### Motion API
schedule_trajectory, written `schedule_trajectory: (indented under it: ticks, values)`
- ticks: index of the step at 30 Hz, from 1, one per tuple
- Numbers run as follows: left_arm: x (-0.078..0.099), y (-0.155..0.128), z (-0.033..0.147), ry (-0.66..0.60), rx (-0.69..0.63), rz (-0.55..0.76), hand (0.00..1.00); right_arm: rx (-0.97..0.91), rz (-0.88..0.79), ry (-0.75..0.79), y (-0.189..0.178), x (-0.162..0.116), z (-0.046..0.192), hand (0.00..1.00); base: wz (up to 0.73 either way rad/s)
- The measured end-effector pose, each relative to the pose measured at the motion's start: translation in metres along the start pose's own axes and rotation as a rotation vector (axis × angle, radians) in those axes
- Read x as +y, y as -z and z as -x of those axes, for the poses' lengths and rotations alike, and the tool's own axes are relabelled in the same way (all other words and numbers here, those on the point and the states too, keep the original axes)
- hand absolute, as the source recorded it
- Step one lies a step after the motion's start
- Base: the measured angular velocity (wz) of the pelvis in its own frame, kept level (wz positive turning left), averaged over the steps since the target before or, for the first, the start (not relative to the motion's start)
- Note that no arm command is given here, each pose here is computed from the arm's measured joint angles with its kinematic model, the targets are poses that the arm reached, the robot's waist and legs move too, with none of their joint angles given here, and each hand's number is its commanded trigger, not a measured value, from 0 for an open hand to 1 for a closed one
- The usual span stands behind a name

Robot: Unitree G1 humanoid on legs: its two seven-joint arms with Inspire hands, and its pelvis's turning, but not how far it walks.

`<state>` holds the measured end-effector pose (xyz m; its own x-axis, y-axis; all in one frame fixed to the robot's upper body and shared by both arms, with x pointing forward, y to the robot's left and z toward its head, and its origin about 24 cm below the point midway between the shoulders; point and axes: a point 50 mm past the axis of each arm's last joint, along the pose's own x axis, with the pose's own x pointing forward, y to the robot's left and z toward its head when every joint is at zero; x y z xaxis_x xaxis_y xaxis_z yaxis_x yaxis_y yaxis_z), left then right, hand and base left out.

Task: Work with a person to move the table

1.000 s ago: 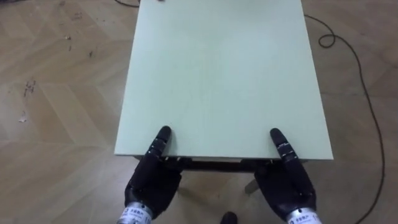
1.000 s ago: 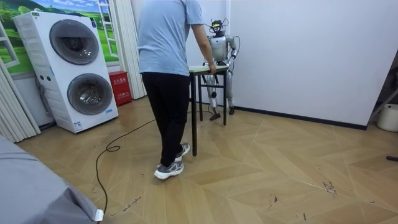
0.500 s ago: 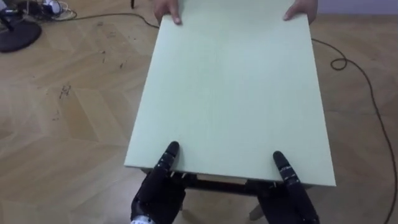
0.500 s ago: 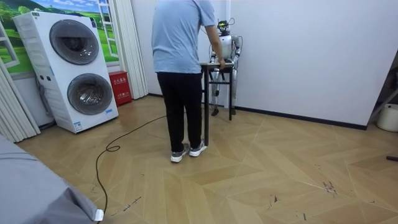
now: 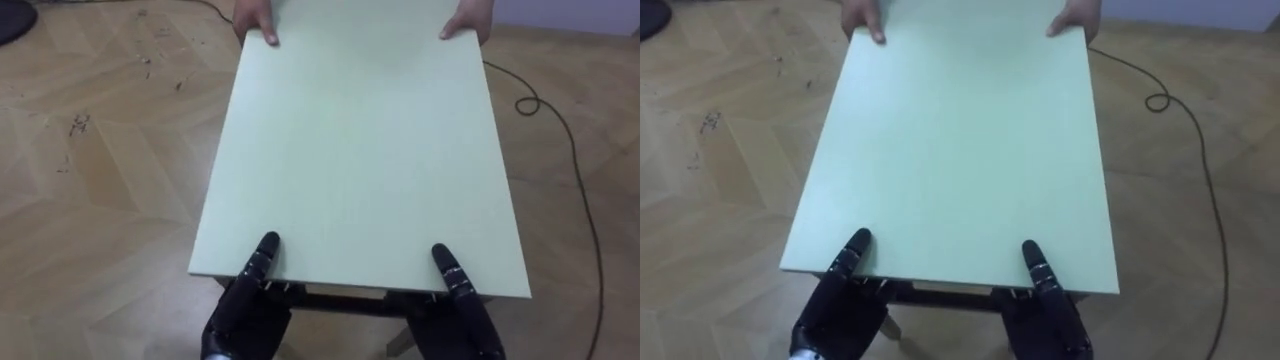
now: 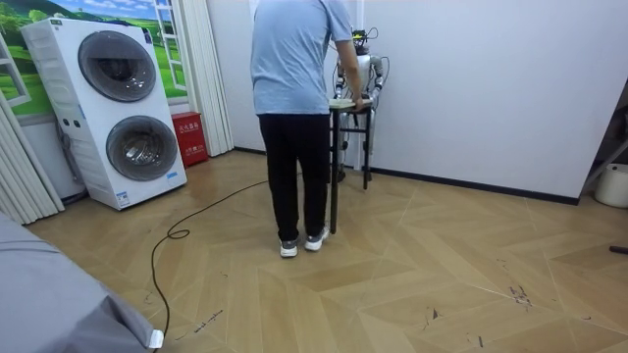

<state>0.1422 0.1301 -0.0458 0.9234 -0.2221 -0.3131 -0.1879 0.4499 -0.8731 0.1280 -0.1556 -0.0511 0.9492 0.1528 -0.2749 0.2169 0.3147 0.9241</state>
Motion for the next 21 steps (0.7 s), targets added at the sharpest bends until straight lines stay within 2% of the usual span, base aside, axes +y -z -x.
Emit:
schedule_trajectory:
  ticks: [21]
  values:
    - [-0.001, -0.009, 0.006, 0.005, -0.091, 0.042, 1.00, 0.040, 0.051, -0.082, 0.002, 0.017, -0.022, 1.00, 0.15]
